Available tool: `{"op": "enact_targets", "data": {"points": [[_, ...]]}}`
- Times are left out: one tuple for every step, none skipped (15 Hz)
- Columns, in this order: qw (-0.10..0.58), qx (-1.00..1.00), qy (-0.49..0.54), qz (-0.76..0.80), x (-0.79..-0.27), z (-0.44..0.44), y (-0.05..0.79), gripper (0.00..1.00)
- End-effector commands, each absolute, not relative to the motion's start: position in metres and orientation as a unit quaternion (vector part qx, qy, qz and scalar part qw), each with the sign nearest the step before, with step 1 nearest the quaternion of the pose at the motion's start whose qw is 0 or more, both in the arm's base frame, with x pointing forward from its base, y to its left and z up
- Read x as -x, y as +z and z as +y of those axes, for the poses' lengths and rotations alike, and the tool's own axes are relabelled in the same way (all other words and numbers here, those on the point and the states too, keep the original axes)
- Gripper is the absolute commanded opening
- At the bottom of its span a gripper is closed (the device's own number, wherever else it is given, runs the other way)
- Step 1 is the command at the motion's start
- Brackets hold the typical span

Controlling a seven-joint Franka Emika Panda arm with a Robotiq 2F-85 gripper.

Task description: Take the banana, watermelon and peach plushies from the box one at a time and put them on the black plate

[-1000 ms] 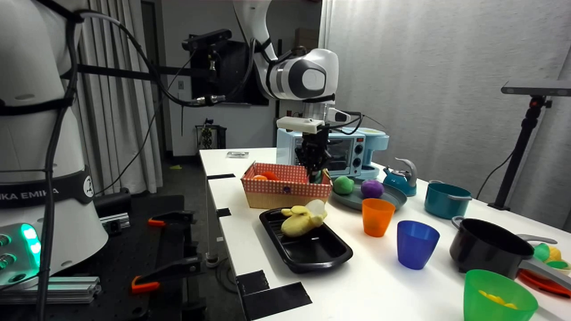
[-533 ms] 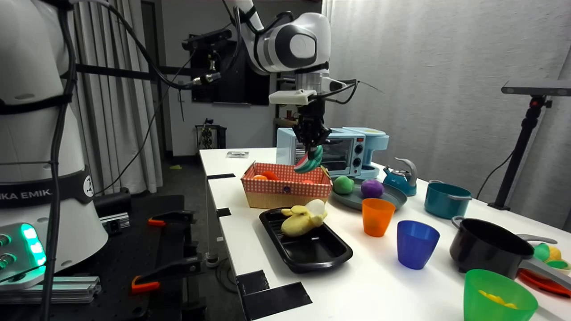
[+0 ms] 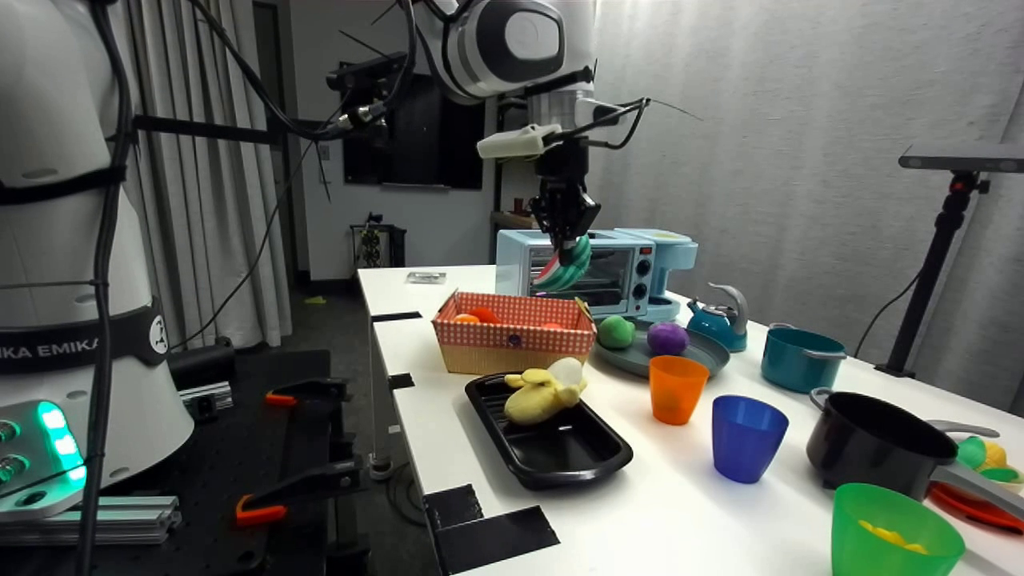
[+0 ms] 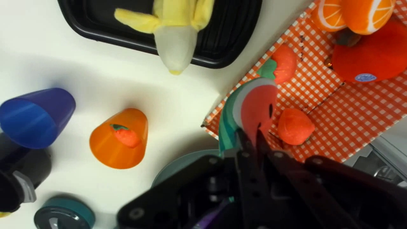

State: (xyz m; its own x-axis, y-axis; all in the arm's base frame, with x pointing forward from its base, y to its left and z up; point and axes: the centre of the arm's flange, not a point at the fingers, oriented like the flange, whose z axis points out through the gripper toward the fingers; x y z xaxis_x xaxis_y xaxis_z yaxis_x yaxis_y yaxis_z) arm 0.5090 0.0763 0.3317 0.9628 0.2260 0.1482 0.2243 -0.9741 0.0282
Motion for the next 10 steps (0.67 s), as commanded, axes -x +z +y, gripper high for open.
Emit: {"op": "enact_targets", "data": {"points": [[0.006, -0.994, 0.081, 0.072, -0.482, 0.043, 0.341, 0.01], [0.007, -0.995, 0.08, 0.064, -0.478, 0.034, 0.34, 0.01], [0.008, -0.995, 0.078, 0.056, -0.474, 0.025, 0.339, 0.01], [0.009, -0.996, 0.077, 0.049, -0.471, 0.017, 0.339, 0.01], [0.009, -0.996, 0.076, 0.041, -0.468, 0.009, 0.338, 0.01], [0.009, -0.997, 0.076, 0.033, -0.466, 0.001, 0.338, 0.01], [0.009, -0.997, 0.075, 0.026, -0.463, -0.006, 0.337, 0.01], [0.008, -0.997, 0.075, 0.019, -0.46, -0.013, 0.336, 0.01], [0.007, -0.997, 0.074, 0.012, -0.458, -0.019, 0.335, 0.01], [0.006, -0.997, 0.073, 0.005, -0.455, -0.025, 0.334, 0.01]]}}
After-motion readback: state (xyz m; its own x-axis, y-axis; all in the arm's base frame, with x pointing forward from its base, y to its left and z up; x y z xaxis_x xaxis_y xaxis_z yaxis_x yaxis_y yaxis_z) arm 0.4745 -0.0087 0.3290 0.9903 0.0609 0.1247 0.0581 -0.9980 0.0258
